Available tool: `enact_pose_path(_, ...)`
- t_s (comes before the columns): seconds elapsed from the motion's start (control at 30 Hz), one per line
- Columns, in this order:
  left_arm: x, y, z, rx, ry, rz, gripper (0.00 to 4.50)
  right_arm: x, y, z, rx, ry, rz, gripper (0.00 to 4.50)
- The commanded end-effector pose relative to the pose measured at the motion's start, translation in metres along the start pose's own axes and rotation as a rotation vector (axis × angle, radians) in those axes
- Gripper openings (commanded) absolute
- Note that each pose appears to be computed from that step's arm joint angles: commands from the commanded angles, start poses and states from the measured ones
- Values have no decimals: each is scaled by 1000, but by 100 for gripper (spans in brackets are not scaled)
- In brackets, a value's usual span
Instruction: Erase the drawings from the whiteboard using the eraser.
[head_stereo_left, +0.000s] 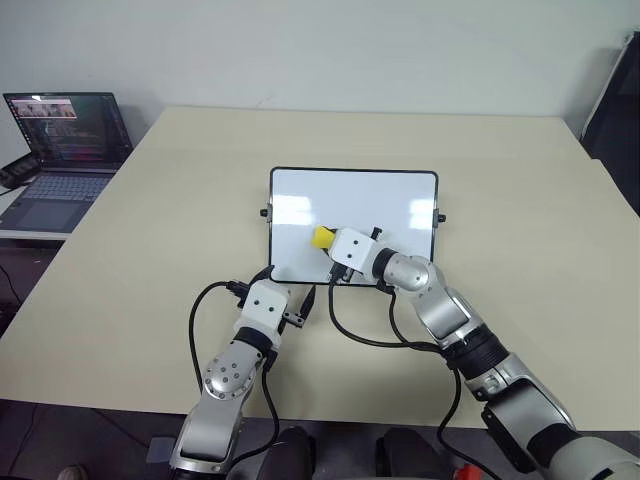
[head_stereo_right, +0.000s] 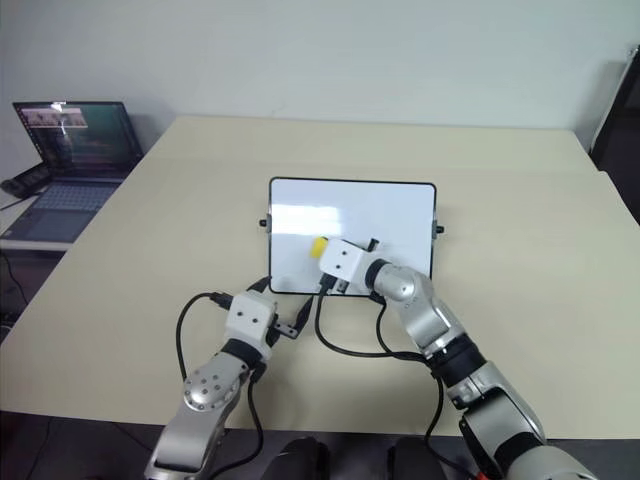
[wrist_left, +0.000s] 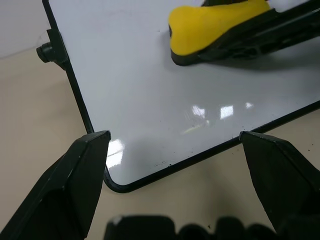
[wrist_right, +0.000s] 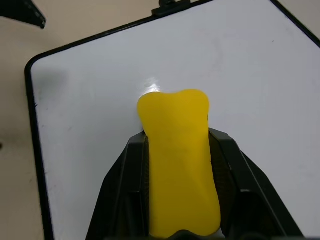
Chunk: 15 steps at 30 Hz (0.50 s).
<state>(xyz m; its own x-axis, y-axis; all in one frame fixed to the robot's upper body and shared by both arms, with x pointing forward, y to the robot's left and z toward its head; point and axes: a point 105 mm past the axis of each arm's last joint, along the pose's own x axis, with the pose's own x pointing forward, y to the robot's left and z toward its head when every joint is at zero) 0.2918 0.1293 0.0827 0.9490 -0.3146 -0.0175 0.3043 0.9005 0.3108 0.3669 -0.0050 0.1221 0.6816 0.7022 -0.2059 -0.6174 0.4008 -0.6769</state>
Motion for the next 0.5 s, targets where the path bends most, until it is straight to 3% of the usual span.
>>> enact_pose_path(0.03,1,2,18,13,-67,7,450,-12,3,-38,27,156,12,127)
enact_pose_path(0.23,2,2,19,12,-70,4,450,-21,-4,-39,40,159,-11,127)
enact_pose_path(0.4,3,1,21,13,-73,-1,450,-35,-10,-18,133,32,-62,127)
enact_pose_path(0.5,4,1,23,18,-78,-7,450,-45,-7,-14,151,30,-52,127)
